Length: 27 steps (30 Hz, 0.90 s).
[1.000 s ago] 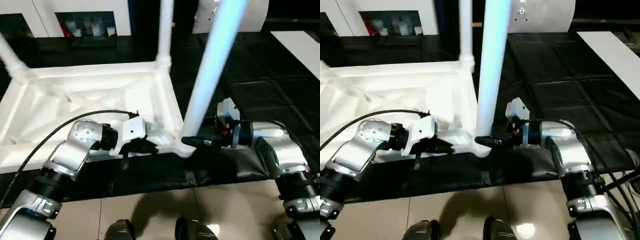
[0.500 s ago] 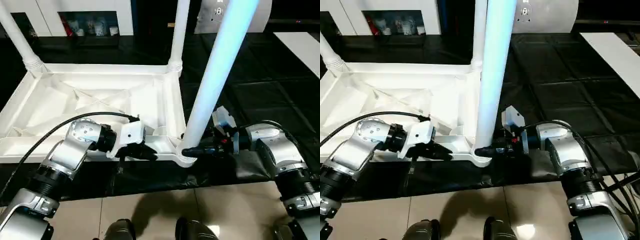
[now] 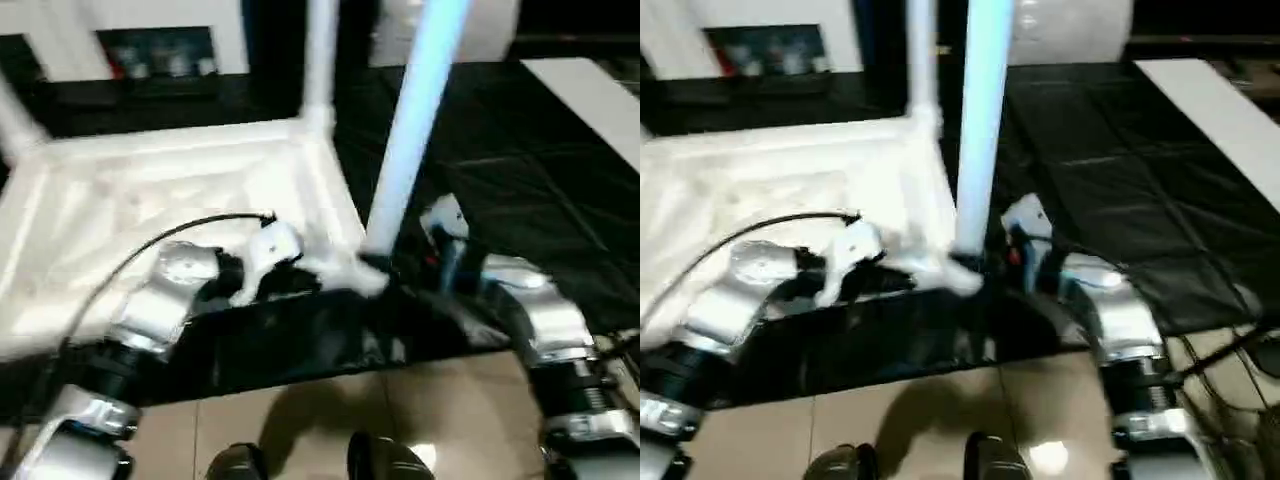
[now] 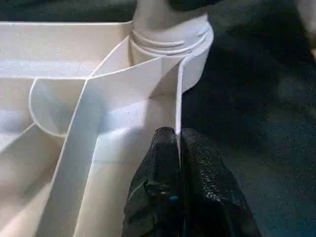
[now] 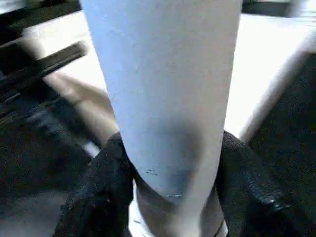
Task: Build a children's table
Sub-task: Rotate leg to tighten
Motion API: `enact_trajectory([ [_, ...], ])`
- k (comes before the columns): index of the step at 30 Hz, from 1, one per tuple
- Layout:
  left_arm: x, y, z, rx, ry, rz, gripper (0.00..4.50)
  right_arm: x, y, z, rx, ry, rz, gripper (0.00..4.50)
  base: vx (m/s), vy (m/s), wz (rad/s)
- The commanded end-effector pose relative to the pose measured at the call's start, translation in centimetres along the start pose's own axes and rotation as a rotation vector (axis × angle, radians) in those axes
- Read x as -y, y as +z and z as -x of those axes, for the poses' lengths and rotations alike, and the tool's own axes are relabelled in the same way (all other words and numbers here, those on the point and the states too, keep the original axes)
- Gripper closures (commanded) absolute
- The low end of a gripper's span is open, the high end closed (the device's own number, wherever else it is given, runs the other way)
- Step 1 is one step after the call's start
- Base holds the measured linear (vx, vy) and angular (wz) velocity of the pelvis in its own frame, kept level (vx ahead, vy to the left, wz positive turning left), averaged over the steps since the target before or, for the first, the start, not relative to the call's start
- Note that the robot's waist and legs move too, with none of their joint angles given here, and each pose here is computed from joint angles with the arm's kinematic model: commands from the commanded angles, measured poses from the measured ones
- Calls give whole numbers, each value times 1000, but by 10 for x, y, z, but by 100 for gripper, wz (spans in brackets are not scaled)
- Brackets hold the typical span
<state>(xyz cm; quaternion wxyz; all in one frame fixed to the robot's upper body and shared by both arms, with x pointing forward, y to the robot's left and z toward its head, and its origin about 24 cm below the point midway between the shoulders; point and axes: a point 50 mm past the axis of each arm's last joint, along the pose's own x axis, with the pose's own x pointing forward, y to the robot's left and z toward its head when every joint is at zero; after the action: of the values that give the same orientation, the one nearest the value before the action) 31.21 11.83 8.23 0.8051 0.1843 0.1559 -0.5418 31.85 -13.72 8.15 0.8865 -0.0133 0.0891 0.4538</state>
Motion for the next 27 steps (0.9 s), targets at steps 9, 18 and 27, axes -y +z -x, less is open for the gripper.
enact_trajectory([
  [9,0,60,-48,150,282,57,450,-31,-4,-61,41,-352,-183,254,0,0,0],
  [18,1,50,-44,78,241,-2,450,-21,3,-50,96,-364,-100,138,0,0,0],
  [27,-7,21,-19,-13,133,-105,450,11,8,-8,44,-188,55,89,0,0,0],
])
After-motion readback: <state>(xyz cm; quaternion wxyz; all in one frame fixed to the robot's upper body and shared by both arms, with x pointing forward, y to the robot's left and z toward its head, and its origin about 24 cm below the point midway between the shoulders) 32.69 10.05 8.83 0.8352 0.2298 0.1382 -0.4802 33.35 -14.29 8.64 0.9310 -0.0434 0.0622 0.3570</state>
